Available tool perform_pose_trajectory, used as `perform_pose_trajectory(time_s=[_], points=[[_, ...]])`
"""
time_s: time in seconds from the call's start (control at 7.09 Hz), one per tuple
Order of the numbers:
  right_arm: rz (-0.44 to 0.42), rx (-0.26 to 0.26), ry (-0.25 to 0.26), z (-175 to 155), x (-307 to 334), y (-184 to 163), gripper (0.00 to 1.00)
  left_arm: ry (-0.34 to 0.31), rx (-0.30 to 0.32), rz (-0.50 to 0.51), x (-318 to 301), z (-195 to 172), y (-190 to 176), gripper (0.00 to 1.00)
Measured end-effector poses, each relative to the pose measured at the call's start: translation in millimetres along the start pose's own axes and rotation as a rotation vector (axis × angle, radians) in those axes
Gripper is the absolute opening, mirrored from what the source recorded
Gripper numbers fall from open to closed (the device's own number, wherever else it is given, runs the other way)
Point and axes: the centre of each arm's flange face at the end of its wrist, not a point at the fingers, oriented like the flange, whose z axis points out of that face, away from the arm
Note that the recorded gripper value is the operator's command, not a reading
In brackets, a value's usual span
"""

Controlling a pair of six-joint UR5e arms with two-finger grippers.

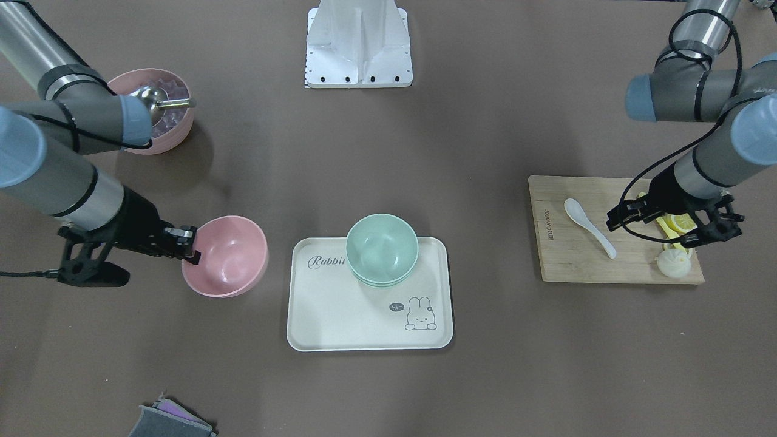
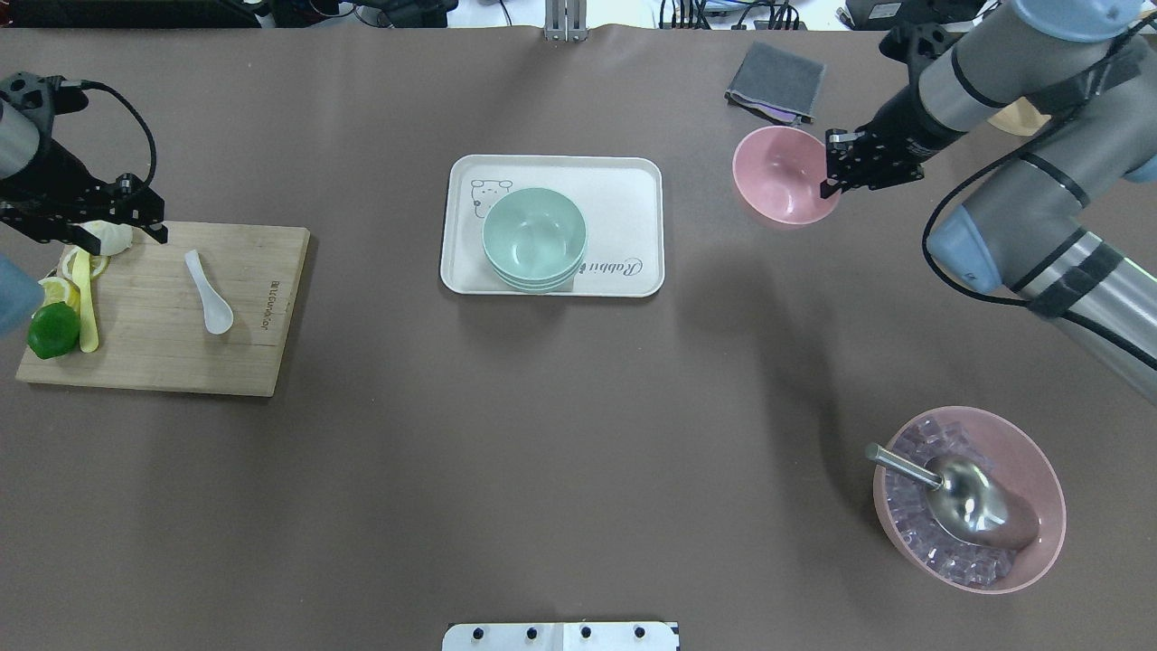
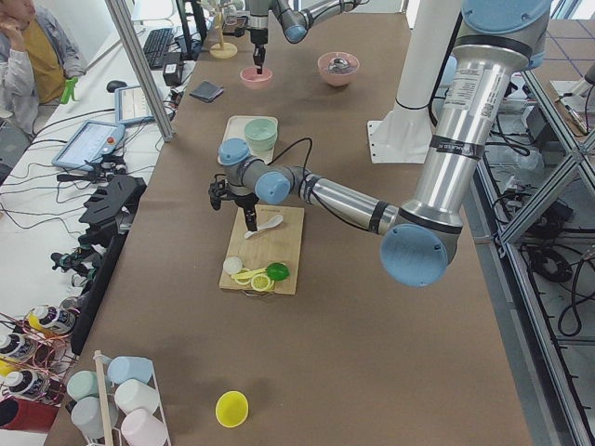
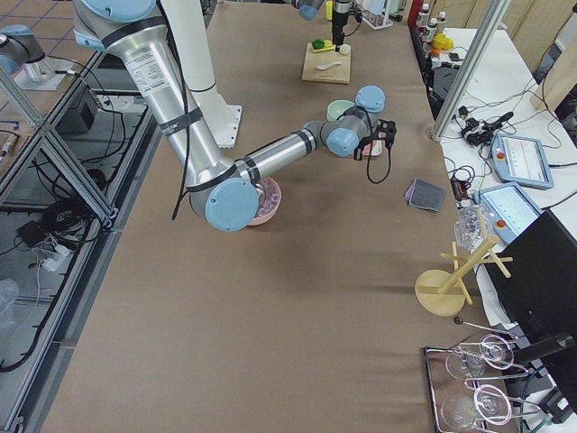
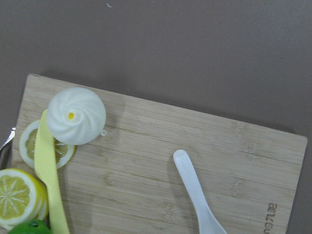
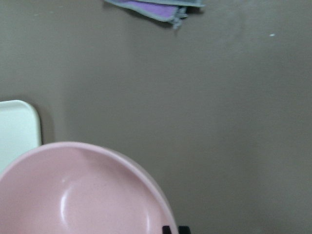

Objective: Stack pink bowl on green and place spoon
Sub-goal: 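Carry pink bowl over green bowl while left gripper grasps white spoon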

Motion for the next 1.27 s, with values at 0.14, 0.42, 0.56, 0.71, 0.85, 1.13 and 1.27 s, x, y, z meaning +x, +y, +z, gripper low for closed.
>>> perform_pose_trajectory(time_s=[0.14, 0.42, 0.56, 0.71, 0.85, 1.13, 1.27], points=[[0.011, 0.007, 0.007, 4, -52, 15, 0.0, -0.001, -0.012, -0.005, 9, 15, 0, 0.66], [0.04, 0.026, 0.013, 19, -121, 45, 0.0, 0.019, -0.013, -0.009, 10, 45, -3, 0.53], [0.055, 0.033, 0.009, 24, -138, 55, 0.0, 0.028, -0.012, -0.01, 8, 56, -5, 0.36], [0.064, 0.043, 0.006, 27, -150, 62, 0.0, 0.031, -0.012, -0.02, 6, 61, -5, 0.0], [0.069, 0.049, 0.005, 29, -156, 66, 0.0, 0.036, -0.011, -0.035, 7, 62, -5, 0.0], [0.075, 0.051, 0.002, 31, -162, 70, 0.0, 0.047, -0.01, -0.046, 13, 58, -3, 0.0], [0.074, 0.051, 0.003, 33, -163, 71, 0.0, 0.057, -0.009, -0.041, 17, 53, -1, 0.0]])
